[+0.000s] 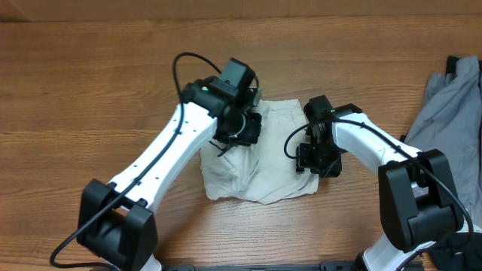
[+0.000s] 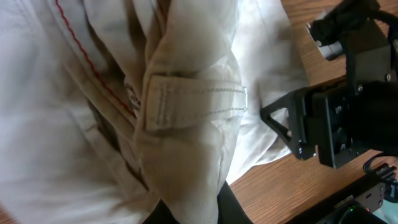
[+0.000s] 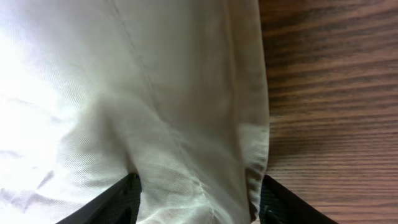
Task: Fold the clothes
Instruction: 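Fold the right end leftward over the left half with the right gripper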
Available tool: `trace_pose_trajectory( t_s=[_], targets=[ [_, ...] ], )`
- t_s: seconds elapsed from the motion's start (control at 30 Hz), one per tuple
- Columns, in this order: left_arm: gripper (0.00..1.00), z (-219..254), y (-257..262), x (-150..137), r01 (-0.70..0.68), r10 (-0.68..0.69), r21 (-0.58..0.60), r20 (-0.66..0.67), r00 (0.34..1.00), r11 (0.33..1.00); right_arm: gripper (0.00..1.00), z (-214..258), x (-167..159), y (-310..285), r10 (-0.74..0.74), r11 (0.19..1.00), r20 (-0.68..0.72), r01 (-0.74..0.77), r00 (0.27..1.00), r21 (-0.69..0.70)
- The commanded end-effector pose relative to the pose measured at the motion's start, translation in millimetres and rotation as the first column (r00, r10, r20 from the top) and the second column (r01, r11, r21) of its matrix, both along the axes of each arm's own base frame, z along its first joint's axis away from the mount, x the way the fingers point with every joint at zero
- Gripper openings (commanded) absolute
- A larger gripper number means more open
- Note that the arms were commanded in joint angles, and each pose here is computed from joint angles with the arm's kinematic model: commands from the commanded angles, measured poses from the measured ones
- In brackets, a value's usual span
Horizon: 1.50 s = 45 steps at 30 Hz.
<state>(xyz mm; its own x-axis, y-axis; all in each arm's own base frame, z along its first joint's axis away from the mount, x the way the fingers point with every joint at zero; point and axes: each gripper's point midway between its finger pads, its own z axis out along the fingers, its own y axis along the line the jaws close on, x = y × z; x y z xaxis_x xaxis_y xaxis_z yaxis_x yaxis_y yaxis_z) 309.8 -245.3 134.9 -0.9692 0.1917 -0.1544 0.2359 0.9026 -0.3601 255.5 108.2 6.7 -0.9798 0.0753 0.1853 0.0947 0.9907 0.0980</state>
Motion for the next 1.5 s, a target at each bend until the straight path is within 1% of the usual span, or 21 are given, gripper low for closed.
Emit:
trace_pose_trajectory(
  t_s=[0.0, 0.2, 0.23, 0.27, 0.3, 0.37, 0.43, 0.5, 0.57, 0.63, 0.7, 0.77, 0.83, 0.87, 0.93, 1.03, 1.1, 1.23, 1.37, 1.43, 1.47],
  targets=[
    [0.08, 2, -28, -1, 0.005, -0.004, -0.041, 0.006, 1.0, 0.999, 0.63, -1, -1, -1, 0.008, 1.0, -0.002, -0.008, 1.0, -0.005],
    [0.09, -6, -46, 0, -0.01, 0.01, -0.059, 0.002, 1.0, 0.998, 0.63, -1, -2, -2, 0.008, 1.0, -0.006, -0.008, 1.0, -0.007],
    [0.14, -6, -47, 0, -0.017, 0.017, -0.062, 0.001, 1.0, 0.998, 0.63, -1, -3, -1, 0.009, 1.0, -0.006, -0.009, 1.0, -0.007],
    [0.23, -6, -49, 1, -0.023, 0.023, -0.067, 0.0, 1.0, 0.997, 0.63, -1, -3, -1, 0.008, 1.0, -0.006, -0.008, 1.0, -0.007],
    [0.36, -4, -51, 1, -0.025, 0.025, -0.083, -0.002, 1.0, 0.996, 0.63, -1, -3, -2, 0.008, 1.0, -0.008, -0.008, 1.0, -0.007],
    [0.51, 3, -63, 1, 0.0, -0.001, -0.151, -0.002, 1.0, 0.989, 0.62, -1, -4, -2, 0.002, 1.0, -0.011, -0.002, 1.0, -0.009],
    [0.56, 15, -74, 4, 0.065, -0.058, -0.22, 0.038, 0.998, 0.973, 0.62, -1, -4, -2, -0.003, 1.0, -0.014, 0.003, 1.0, -0.011],
    [0.58, 26, -72, 15, 0.082, -0.062, -0.232, 0.093, 0.994, 0.969, 0.62, -1, -5, -3, -0.002, 1.0, -0.02, 0.001, 1.0, -0.019],
    [0.58, 36, -61, 28, 0.072, -0.041, -0.227, 0.14, 0.989, 0.971, 0.57, 2, -5, -13, -0.021, 0.998, -0.025, 0.019, 0.999, -0.068],
    [0.58, 44, -46, 42, 0.034, 0.004, -0.22, 0.168, 0.986, 0.975, 0.56, 10, -1, -31, -0.09, 0.984, -0.016, 0.087, 0.996, -0.153],
    [0.58, 48, -25, 58, -0.024, 0.065, -0.204, 0.193, 0.979, 0.979, 0.56, 27, 9, -53, -0.164, 0.958, 0.027, 0.166, 0.986, -0.234],
    [0.61, 46, -4, 74, -0.083, 0.121, -0.178, 0.212, 0.97, 0.98, 0.57, 53, 25, -69, -0.227, 0.937, 0.094, 0.244, 0.969, -0.249],
    [0.64, 42, 15, 87, -0.137, 0.169, -0.149, 0.226, 0.96, 0.979, 0.58, 84, 44, -74, -0.253, 0.94, 0.164, 0.283, 0.953, -0.192],
    [0.67, 39, 24, 94, -0.163, 0.191, -0.134, 0.237, 0.953, 0.978, 0.59, 102, 54, -70, -0.226, 0.958, 0.198, 0.255, 0.954, -0.133],
    [0.71, 34, 37, 106, -0.198, 0.221, -0.11, 0.258, 0.941, 0.974, 0.62, 136, 67, -48, -0.131, 0.991, 0.259, 0.133, 0.957, 0.01],
    [0.75, 27, 44, 116, -0.214, 0.23, -0.087, 0.278, 0.933, 0.973, 0.72, 164, 64, -13, -0.041, 0.985, 0.282, -0.009, 0.959, 0.173],
    [0.76, 20, 46, 119, -0.22, 0.23, -0.069, 0.278, 0.932, 0.973, 0.73, 162, 50, 1, -0.014, 0.975, 0.235, -0.039, 0.972, 0.22],
    [0.76, 10, 46, 118, -0.221, 0.227, -0.054, 0.255, 0.94, 0.974, 0.74, 139, 21, 25, 0.045, 0.962, 0.131, -0.078, 0.99, 0.261],
    [0.76, 7, 47, 116, -0.222, 0.226, -0.046, 0.246, 0.943, 0.974, 0.74, 104, -12, 39, 0.101, 0.962, 0.034, -0.107, 0.994, 0.251],
    [0.75, 7, 47, 116, -0.222, 0.226, -0.046, 0.245, 0.943, 0.974, 0.73, 83, -22, 42, 0.1, 0.966, 0.011, -0.1, 0.995, 0.239],
    [0.76, 7, 47, 116, -0.222, 0.226, -0.045, 0.243, 0.943, 0.974, 0.68, 70, -25, 40, 0.081, 0.973, 0.002, -0.08, 0.997, 0.217]
  ],
)
